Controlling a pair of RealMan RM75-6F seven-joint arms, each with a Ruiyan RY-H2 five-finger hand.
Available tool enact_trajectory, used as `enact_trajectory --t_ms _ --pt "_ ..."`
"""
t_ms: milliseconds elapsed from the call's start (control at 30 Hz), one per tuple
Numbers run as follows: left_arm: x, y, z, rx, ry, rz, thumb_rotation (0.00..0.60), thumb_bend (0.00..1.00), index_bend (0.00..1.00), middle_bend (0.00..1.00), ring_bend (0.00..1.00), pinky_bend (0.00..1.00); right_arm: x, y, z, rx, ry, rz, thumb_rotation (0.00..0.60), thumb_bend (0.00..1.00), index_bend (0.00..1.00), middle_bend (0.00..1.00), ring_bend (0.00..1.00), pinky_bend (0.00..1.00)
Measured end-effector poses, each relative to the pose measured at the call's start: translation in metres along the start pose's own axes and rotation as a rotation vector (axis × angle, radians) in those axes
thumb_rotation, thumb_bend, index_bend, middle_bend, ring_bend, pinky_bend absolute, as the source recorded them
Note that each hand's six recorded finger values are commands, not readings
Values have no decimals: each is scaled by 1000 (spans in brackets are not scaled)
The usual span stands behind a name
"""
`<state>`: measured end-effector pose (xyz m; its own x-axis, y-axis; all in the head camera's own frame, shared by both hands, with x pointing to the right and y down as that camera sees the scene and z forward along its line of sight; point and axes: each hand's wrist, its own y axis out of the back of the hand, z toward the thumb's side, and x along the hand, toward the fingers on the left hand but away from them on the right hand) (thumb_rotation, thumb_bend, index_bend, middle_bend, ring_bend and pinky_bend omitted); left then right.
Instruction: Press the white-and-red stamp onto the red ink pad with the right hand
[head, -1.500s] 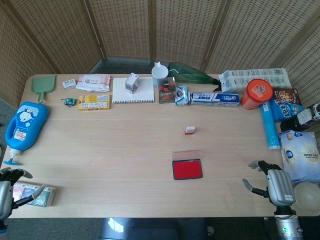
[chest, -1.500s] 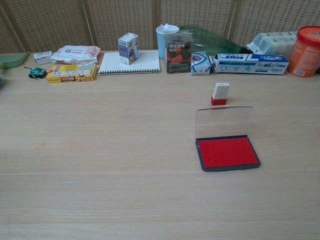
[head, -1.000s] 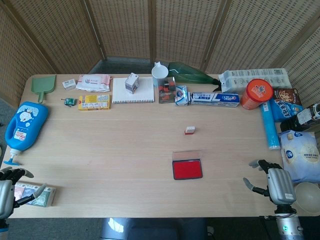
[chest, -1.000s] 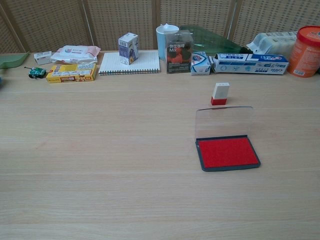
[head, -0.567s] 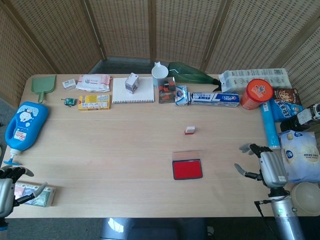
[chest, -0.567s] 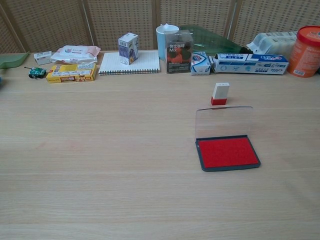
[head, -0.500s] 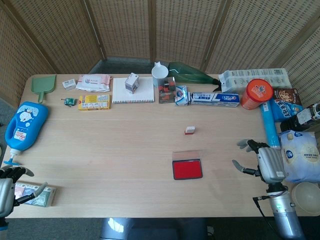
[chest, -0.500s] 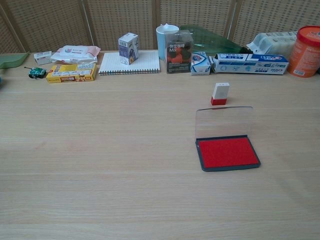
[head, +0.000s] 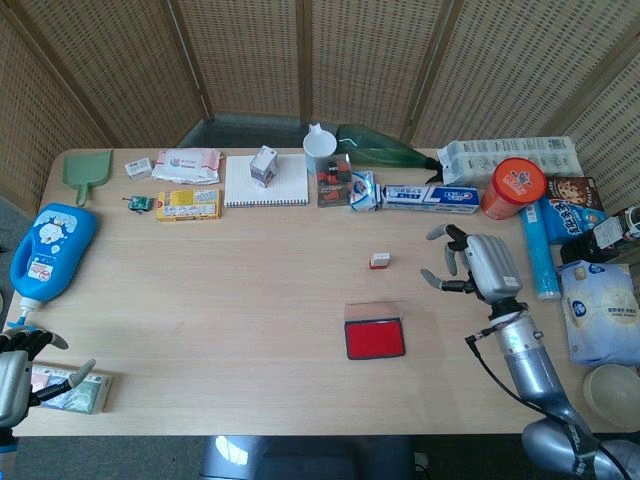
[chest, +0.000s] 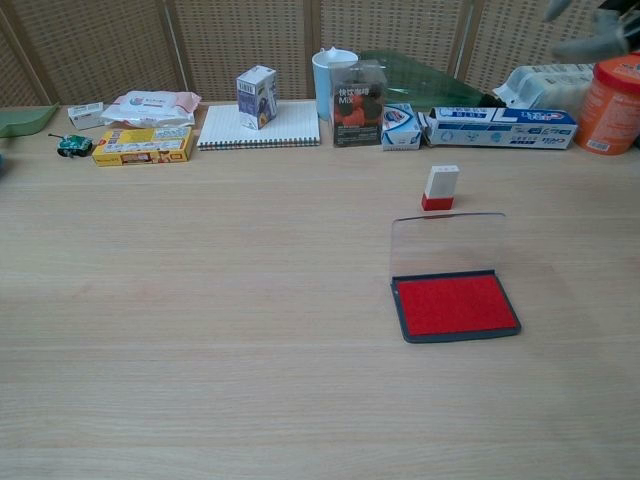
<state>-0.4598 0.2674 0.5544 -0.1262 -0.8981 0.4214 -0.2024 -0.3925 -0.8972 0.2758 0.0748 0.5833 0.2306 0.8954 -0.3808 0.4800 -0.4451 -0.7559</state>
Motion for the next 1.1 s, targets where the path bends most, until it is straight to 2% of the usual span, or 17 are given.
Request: enact_trajectory --t_ms 133,333,567,800,1100 --pt "4 -5 -1 3 4 -14 188 116 459 427 325 182 -26 -14 10 -12 2 66 483 305 390 999 1000 1000" --pt "10 -12 -1 11 9 -35 188 115 459 427 325 182 -62 -33 15 -13 -22 136 485 308 428 1000 1000 1000" --pt "15 -18 -3 20 15 -51 184 115 459 427 325 182 -92 -60 11 45 -62 215 483 308 454 1000 1000 1000" --pt "16 -22 -5 26 24 -66 186 116 459 427 325 182 -102 -92 8 150 -76 317 484 308 477 1000 1000 1000" --pt "17 -24 -5 28 25 -74 184 116 459 427 325 182 -105 -118 6 268 -80 380 483 309 478 1000 1000 1000"
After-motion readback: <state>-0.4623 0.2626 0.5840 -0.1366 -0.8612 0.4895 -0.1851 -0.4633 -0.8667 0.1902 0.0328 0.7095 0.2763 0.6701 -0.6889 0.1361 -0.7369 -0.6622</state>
